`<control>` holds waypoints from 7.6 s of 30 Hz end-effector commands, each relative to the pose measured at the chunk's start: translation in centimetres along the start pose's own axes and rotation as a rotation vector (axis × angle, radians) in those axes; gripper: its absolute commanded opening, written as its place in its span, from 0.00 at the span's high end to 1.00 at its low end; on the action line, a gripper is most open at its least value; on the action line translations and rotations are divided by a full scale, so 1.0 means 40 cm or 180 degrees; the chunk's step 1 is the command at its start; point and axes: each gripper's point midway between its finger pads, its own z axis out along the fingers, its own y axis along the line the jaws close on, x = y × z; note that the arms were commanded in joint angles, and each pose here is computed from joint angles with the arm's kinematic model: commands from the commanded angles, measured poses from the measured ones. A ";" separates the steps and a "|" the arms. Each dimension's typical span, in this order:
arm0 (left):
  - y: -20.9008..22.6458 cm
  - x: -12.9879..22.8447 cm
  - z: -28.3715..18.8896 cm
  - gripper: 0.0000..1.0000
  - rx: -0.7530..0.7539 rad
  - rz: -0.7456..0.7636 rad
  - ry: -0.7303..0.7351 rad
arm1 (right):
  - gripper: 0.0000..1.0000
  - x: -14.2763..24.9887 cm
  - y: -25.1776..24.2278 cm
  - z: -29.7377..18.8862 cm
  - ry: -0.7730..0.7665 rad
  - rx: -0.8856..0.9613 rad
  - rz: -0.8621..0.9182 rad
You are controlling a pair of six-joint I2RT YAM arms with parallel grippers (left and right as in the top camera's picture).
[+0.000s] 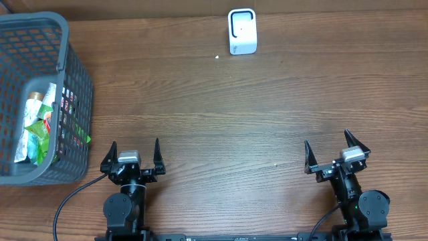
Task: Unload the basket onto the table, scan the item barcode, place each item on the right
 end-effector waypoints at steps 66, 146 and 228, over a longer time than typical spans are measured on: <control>-0.045 -0.008 -0.004 0.00 0.0326 0.0031 -0.0048 | 0.00 -0.019 -0.016 -0.006 -0.0017 0.0125 -0.0005; 0.645 -0.292 0.050 0.10 -0.2571 -0.2163 0.3142 | 0.00 -0.374 0.138 0.126 0.2160 -0.1566 0.0954; 0.566 -0.383 0.162 0.24 -0.2439 -0.1811 0.3183 | 0.00 -0.274 0.139 0.157 0.2687 -0.1541 0.1156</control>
